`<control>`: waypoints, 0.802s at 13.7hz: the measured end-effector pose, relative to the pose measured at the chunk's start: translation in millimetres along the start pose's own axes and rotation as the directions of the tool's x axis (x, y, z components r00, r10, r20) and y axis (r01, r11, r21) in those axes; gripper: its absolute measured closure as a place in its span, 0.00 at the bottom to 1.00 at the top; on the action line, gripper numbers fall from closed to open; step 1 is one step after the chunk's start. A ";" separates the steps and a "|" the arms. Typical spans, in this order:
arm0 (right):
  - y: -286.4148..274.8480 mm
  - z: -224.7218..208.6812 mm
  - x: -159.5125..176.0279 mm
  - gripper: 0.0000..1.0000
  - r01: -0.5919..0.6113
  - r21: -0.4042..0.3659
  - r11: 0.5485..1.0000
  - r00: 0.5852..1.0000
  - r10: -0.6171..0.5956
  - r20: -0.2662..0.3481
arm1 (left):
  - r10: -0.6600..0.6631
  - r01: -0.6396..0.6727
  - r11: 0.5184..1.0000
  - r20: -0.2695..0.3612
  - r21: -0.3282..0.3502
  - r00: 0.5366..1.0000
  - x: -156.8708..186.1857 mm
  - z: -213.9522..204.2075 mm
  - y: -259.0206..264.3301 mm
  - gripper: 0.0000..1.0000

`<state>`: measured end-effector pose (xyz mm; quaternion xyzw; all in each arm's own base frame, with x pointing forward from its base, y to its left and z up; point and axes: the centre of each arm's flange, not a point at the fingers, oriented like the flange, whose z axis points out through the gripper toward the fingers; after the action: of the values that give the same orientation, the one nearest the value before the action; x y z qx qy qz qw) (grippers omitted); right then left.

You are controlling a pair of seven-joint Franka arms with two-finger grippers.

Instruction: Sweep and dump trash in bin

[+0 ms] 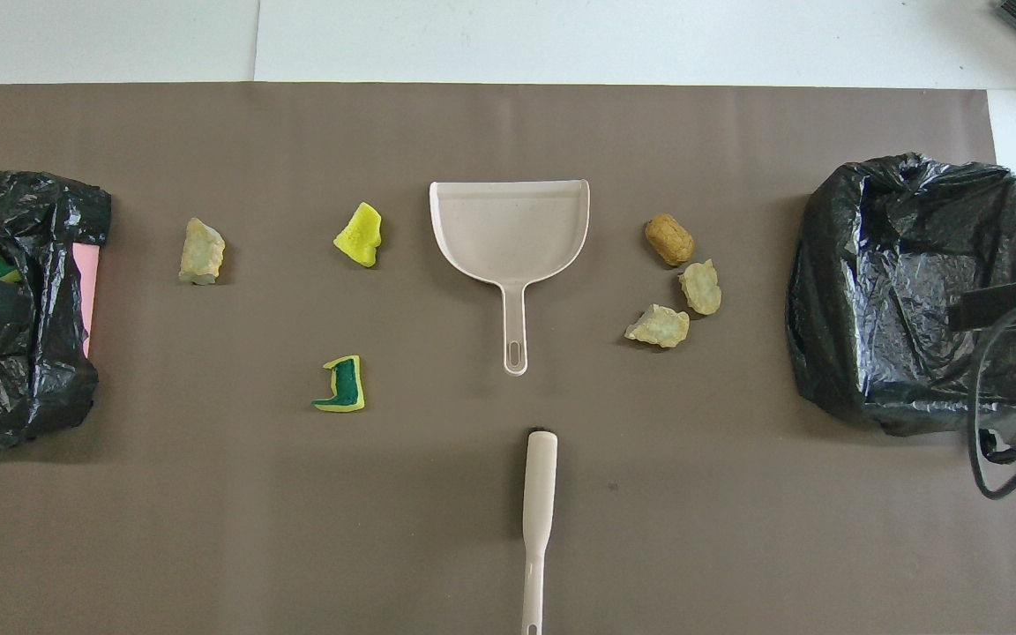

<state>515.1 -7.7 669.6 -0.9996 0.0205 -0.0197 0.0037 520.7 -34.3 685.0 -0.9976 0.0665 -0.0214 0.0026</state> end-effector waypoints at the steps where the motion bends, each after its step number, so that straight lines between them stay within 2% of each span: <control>1: 0.0 0.1 0.0 0.00 0.000 0.000 1.000 1.000 0.000 0.000 | 0.005 -0.005 1.000 0.003 0.000 1.000 0.0 1.6 2.7 0.00; 5: 5.5 1.2 -1.4 0.00 -0.010 0.000 1.000 1.000 0.010 0.014 | 0.047 -0.047 0.999 0.039 -0.005 0.998 -2.8 17.6 41.1 0.00; 8: -3.2 7.6 -1.1 0.00 0.006 0.000 1.000 1.000 -0.006 0.024 | 0.063 -0.063 0.998 0.065 -0.004 0.996 -14.5 35.8 96.9 0.00; 11: -14.1 34.2 10.3 0.00 0.024 0.006 1.000 0.999 -0.024 0.038 | 0.093 -0.094 0.996 0.090 0.002 0.992 -39.0 63.7 162.0 0.00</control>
<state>527.3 6.3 635.9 -0.9999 0.0083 -0.0006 0.0068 463.4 -189.6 618.3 -0.9933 0.1130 0.0236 0.0097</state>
